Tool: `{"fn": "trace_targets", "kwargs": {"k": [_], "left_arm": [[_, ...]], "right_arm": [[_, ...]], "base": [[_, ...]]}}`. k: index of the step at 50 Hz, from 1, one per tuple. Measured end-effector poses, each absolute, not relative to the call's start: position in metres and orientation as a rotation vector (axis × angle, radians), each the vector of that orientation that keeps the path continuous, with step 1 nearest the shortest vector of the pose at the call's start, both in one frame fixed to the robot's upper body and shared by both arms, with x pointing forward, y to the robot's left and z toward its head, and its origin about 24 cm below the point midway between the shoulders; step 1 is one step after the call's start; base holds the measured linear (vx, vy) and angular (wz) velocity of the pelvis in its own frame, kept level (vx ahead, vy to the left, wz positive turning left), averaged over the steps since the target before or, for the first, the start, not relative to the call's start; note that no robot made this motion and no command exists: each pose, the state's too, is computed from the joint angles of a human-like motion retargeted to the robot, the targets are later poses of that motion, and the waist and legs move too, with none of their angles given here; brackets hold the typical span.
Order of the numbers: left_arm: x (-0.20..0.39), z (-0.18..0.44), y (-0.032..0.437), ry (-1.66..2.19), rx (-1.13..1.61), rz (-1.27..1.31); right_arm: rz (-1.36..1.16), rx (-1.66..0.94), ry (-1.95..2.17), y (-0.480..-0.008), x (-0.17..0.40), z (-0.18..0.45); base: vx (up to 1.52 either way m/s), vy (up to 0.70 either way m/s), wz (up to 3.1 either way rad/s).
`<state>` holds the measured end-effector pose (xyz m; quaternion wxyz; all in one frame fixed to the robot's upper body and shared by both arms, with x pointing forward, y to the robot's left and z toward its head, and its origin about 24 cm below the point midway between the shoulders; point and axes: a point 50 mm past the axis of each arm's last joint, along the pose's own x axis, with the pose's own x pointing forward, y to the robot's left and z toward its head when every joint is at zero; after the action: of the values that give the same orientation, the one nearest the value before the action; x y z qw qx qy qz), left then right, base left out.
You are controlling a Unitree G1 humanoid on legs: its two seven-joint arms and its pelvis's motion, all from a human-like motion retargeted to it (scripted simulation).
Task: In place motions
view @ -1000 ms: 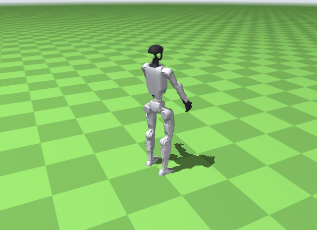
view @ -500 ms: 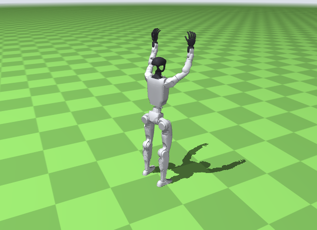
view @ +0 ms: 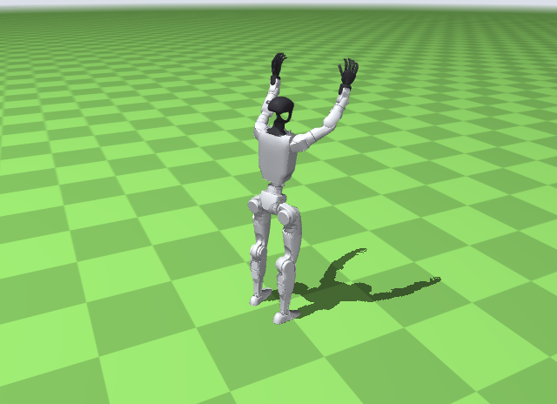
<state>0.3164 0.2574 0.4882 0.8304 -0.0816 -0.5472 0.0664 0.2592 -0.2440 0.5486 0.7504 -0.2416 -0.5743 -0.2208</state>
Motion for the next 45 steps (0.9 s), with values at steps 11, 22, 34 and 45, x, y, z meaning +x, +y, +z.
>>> {"fn": "trace_targets", "kwargs": {"k": [11, 22, 34, 45], "left_arm": [[0.392, 0.211, 0.241, -0.426, 0.784, -0.035], [0.184, -0.126, 0.234, 0.919, 0.617, -0.398], [-0.087, -0.168, 0.188, 1.643, 0.309, -0.075], [-0.122, -0.161, 0.183, 1.814, 0.009, 0.021]], "right_arm": [[-0.260, -0.817, -0.423, -0.250, 0.397, 0.247], [0.254, -0.559, 0.925, -0.224, 0.232, -0.106], [0.105, -0.252, 1.801, -0.222, -0.065, -0.166], [-0.076, -0.136, 1.828, -0.227, -0.093, -0.160]], "base": [[0.08, -0.07, -0.08], [-0.07, -0.04, -0.03], [0.05, -0.01, 0.05], [0.04, -0.01, 0.01]]}}
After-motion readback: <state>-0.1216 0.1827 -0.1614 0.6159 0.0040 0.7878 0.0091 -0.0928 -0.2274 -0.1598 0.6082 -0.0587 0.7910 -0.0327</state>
